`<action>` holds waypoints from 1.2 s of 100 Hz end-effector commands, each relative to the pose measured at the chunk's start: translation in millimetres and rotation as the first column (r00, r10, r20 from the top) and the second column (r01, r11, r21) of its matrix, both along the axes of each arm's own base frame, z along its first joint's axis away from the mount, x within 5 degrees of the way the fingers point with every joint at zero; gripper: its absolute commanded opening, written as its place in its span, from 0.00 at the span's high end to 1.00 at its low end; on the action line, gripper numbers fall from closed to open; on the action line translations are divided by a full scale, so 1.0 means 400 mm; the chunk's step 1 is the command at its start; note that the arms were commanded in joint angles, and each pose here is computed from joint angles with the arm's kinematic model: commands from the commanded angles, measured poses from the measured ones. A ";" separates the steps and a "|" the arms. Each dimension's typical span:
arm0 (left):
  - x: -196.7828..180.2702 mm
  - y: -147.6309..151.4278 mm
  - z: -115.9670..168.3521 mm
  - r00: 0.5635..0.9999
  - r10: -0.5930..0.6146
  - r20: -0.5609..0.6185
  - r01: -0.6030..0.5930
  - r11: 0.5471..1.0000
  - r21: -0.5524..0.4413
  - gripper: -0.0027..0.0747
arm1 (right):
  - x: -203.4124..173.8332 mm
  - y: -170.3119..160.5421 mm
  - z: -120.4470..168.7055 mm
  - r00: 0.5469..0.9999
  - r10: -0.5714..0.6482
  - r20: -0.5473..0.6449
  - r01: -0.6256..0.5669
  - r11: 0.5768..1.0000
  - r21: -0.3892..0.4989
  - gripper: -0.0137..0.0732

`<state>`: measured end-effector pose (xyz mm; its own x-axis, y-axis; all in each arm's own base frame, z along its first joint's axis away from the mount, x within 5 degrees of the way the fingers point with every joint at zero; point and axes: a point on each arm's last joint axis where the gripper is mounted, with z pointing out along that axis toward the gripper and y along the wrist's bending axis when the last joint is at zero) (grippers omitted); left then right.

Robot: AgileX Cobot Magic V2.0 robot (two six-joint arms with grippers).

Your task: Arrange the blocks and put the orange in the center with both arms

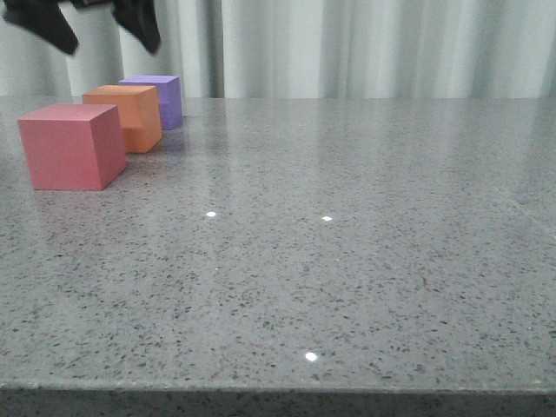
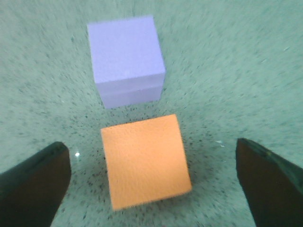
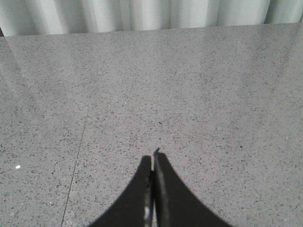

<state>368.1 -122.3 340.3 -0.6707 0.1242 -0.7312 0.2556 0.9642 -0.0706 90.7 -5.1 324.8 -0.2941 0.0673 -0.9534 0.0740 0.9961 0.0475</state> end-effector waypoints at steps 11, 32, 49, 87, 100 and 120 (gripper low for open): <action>-0.154 0.050 0.154 0.973 0.013 0.229 0.008 0.996 -0.090 0.12 | 0.002 0.000 0.037 0.995 0.007 0.101 -0.005 1.000 -0.023 0.92; -0.331 0.109 0.167 0.937 0.027 0.347 0.020 0.991 -0.130 0.12 | 0.002 0.000 0.037 0.995 0.007 0.101 -0.005 1.000 -0.023 0.92; -0.467 0.154 0.130 0.921 0.033 0.389 0.026 0.989 -0.144 0.12 | 0.002 0.000 0.037 0.995 0.007 0.101 -0.005 1.000 -0.023 0.92; -0.689 0.227 0.026 0.873 0.049 0.486 0.043 0.983 -0.176 0.48 | 0.002 0.000 0.037 0.995 0.007 0.101 -0.005 1.000 -0.023 0.92; -0.714 0.236 0.010 0.863 0.052 0.503 0.047 0.982 -0.182 0.80 | 0.002 0.000 0.037 0.995 0.007 0.101 -0.005 1.000 -0.023 0.92; -0.717 0.236 0.007 0.865 0.054 0.499 0.048 0.981 -0.189 0.99 | 0.002 0.000 0.037 0.995 0.007 0.101 -0.005 1.000 -0.023 0.92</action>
